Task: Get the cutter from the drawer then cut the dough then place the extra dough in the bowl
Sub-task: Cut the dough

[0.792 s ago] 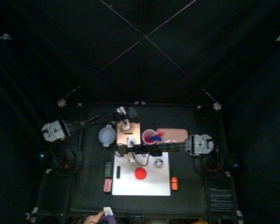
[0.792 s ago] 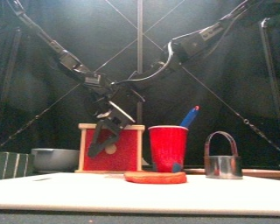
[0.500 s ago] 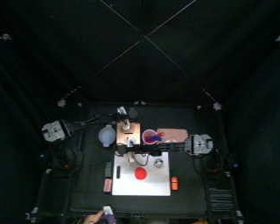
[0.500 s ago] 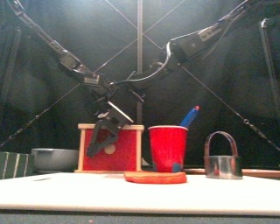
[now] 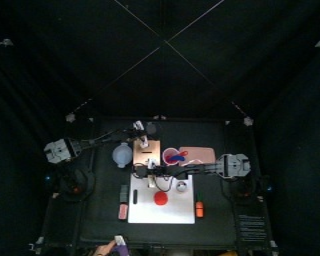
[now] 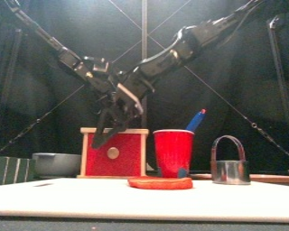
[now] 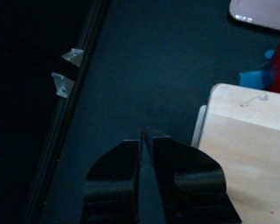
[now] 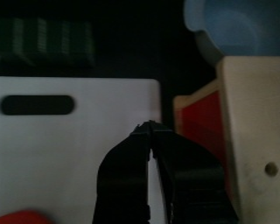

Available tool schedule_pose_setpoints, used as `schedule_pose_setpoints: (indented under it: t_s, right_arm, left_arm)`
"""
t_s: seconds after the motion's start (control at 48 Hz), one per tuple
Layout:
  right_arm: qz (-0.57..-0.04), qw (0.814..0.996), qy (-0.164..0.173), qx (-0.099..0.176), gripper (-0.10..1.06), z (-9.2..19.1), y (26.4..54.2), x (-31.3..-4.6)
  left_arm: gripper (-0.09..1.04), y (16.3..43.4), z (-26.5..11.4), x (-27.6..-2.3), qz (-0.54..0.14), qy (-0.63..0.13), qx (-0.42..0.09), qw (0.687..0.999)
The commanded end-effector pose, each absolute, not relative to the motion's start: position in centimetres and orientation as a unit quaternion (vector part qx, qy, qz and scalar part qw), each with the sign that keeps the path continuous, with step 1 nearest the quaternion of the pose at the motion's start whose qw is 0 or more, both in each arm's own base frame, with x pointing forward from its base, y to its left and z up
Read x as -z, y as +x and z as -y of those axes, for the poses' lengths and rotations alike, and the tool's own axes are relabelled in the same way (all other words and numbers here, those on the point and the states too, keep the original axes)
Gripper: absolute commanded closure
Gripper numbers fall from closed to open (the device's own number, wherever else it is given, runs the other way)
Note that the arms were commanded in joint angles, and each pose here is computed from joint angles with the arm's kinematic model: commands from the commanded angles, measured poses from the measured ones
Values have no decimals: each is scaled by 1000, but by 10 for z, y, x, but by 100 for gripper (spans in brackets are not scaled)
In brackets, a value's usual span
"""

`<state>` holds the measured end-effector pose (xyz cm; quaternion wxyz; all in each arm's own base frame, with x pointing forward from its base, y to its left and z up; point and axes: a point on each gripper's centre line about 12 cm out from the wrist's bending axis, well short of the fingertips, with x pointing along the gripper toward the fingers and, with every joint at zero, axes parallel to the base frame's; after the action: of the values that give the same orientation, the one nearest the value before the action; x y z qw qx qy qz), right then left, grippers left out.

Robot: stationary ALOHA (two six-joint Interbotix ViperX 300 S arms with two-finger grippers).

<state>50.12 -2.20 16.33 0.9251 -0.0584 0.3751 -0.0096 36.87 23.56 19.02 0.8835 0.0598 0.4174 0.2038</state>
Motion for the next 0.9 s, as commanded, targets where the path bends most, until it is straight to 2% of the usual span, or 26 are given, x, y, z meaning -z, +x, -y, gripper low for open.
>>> schedule_pose_setpoints:
  t_s: [0.021,0.208,0.354,0.458,0.562,0.688,0.792,0.896]
  right_arm:
    - [-341,939,-43,-6,67,-3,479,-216]
    - [-390,920,-26,-16,67,-17,427,-227]
    - [-420,907,20,-13,67,-20,396,-229]
    - [-434,901,27,-16,63,-20,377,-229]
    - [-451,892,15,-18,53,-19,360,-227]
    - [-487,873,-11,-14,32,-14,338,-216]
    - [-516,856,-26,-13,17,-12,324,-206]
    - [-537,843,-34,-14,9,-12,319,-202]
  left_arm:
    - [39,367,-232,-223,-373,76,-213,900]
    - [39,358,-220,-247,-321,90,-217,917]
    - [38,356,-188,-259,-265,98,-197,939]
    - [37,353,-162,-263,-206,101,-179,957]
    - [33,348,-139,-267,-147,100,-165,970]
    - [25,342,-110,-270,-80,100,-143,981]
    - [20,339,-93,-267,-52,103,-125,985]
    - [17,337,-80,-263,-33,105,-109,988]
